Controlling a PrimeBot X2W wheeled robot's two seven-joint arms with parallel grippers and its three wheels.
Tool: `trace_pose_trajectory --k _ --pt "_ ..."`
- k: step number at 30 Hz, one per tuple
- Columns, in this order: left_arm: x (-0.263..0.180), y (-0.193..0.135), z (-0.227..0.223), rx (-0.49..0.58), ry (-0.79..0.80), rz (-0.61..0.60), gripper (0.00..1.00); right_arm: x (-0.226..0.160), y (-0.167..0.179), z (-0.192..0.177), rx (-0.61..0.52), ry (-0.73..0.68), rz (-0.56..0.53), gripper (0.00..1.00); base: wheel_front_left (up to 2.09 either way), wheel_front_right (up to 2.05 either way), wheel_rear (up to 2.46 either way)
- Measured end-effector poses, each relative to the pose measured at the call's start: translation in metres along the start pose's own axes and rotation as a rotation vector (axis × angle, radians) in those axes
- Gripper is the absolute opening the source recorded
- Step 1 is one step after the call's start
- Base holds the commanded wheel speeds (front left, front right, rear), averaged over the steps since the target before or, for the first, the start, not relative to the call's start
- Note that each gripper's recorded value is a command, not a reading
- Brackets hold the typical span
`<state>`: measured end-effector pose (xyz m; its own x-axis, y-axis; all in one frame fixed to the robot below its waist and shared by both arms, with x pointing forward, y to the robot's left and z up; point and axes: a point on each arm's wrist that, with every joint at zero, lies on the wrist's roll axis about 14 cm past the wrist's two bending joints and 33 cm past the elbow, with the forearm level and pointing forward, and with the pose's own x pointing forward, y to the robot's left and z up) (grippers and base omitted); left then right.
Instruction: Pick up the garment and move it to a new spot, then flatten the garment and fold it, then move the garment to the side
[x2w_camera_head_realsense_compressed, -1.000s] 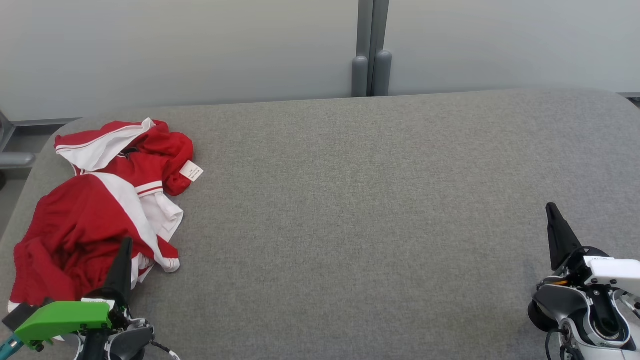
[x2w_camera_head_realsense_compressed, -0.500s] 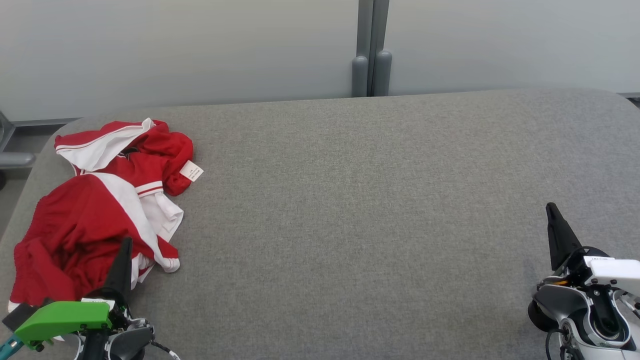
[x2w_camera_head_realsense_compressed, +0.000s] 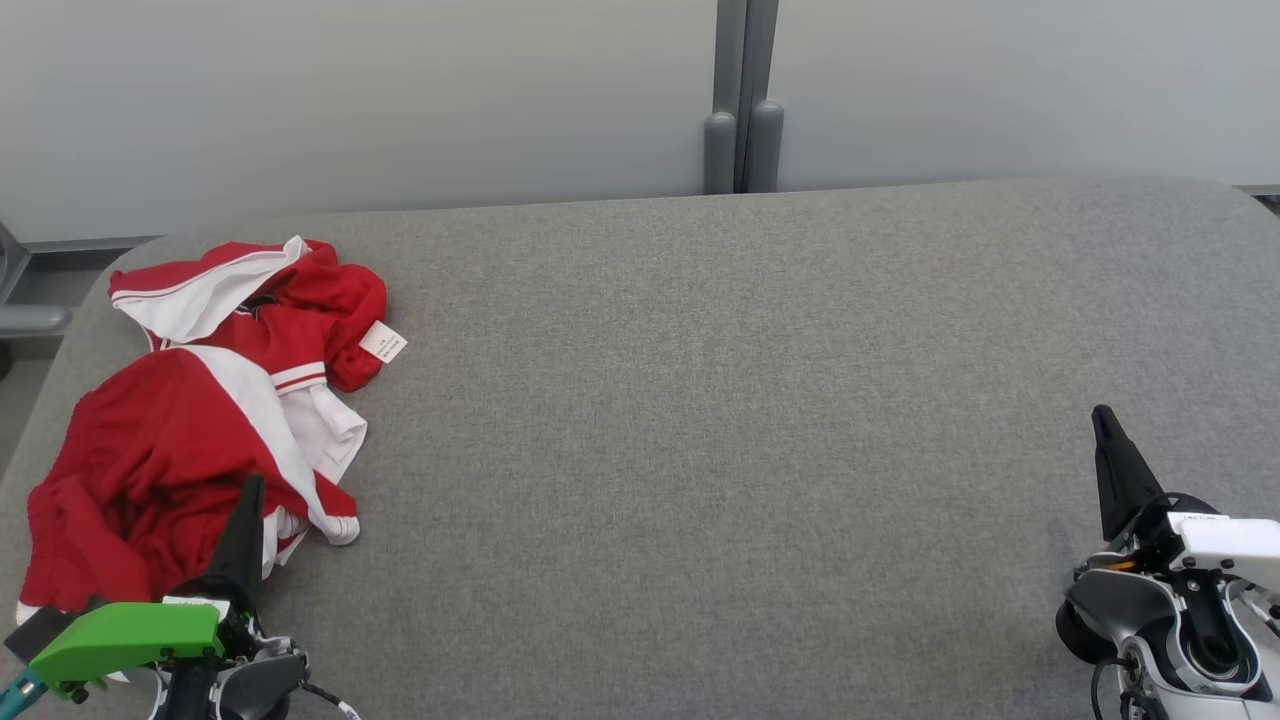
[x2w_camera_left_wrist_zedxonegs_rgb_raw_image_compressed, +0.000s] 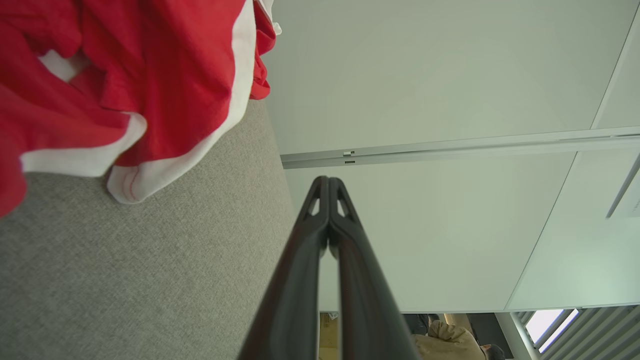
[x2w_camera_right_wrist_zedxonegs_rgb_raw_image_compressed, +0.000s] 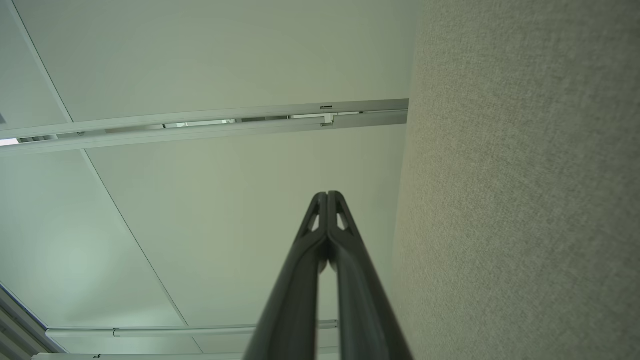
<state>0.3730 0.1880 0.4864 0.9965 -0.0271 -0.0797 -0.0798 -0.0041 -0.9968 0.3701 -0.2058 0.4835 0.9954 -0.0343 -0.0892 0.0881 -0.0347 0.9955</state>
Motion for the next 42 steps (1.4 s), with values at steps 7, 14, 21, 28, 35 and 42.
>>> trace_pose_trajectory --k 7,14,21,28,35,42 --pt "0.000 0.000 0.000 0.000 0.000 0.000 0.00 0.000 0.000 0.000 0.000 0.000 0.000 0.00 0.00 0.00 0.00" --pt "0.000 0.000 0.000 0.000 0.000 0.000 0.00 0.000 0.000 0.000 0.000 0.000 0.000 0.00 0.00 0.00 0.00" --pt "0.000 0.000 0.000 0.000 0.000 0.000 0.00 0.000 0.000 0.000 0.000 0.000 0.000 0.00 0.00 0.00 0.00" --pt "-0.001 0.003 0.000 -0.002 0.000 0.010 1.00 -0.001 -0.003 0.000 0.003 -0.001 -0.011 1.00 0.00 0.00 0.00" --pt "-0.018 0.041 -0.010 -0.031 0.009 0.121 1.00 -0.020 -0.043 -0.008 0.036 -0.003 -0.128 1.00 0.00 0.00 0.00" --pt "-0.016 0.035 -0.013 -0.013 0.003 0.102 1.00 -0.020 -0.041 -0.010 -0.005 -0.005 -0.123 1.00 0.00 0.00 0.00"
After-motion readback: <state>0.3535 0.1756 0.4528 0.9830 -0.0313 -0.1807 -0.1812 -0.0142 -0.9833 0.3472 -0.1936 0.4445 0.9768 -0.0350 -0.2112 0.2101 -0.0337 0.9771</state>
